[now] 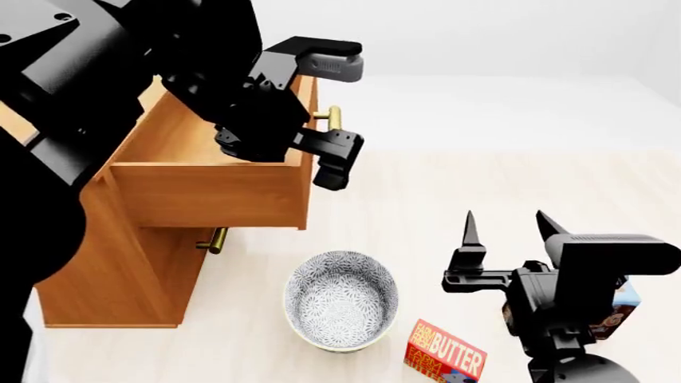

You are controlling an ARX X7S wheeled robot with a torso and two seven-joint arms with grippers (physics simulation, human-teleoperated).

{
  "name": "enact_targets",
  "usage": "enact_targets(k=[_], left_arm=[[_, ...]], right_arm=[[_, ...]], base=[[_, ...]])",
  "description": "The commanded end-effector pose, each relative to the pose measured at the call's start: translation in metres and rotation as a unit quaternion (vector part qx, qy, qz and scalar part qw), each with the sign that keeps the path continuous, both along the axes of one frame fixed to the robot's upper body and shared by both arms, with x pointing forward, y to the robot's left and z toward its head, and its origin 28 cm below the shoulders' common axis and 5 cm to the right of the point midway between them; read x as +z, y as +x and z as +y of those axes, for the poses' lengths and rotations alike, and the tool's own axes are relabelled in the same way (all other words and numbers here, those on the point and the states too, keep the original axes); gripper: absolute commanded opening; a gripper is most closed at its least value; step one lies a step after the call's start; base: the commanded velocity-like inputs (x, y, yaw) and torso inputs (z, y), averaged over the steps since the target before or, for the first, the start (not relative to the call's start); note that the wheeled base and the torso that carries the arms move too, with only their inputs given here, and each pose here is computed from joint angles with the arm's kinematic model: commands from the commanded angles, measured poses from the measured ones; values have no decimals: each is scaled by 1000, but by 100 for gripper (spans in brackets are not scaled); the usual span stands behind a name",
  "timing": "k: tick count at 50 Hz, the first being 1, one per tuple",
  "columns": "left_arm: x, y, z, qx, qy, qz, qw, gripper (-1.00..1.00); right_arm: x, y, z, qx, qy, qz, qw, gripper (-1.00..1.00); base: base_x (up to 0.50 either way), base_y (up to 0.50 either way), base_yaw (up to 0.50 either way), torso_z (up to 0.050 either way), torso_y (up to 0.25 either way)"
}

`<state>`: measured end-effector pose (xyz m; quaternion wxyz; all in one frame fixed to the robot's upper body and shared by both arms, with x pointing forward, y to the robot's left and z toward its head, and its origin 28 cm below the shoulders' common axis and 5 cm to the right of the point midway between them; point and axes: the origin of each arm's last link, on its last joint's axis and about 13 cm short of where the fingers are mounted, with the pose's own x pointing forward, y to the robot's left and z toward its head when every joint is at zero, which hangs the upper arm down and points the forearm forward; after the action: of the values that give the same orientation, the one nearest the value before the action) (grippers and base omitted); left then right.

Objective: Put the butter at the back in the top drawer of the cabinet and close it.

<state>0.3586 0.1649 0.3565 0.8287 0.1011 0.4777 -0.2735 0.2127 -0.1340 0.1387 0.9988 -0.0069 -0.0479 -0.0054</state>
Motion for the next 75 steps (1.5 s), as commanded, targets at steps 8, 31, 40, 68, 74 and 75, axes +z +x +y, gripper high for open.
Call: enact_targets(k=[8,31,40,68,74,75], left_arm=[[6,-13,-32,-100,-136,47,985,100],[18,-16,-37,-146,-217,53,964,100],[23,-17,-37,-164,-252,60,952,100],[44,-8,-19,-5,-10,-140,990,100],[48,-8,-15,22,12,-152,988,100],[49,-8,-14,24,12,-152,988,100]], right_arm=[[2,-2,-4,-8,2,-2,1000,100],[1,-2,-6,-11,4,-2,1000,100],[0,-2,-6,-11,5,-2,1000,100],[4,-4,-2,-7,-1,-6,1000,100],[5,-5,-2,-6,-2,-8,1000,100],[5,-5,-2,-6,-2,-8,1000,100]], base=[[0,0,0,0,0],[0,0,0,0,2],[0,0,0,0,2],[0,-1,-3,1,2],[0,0,0,0,0],[0,0,0,0,0]])
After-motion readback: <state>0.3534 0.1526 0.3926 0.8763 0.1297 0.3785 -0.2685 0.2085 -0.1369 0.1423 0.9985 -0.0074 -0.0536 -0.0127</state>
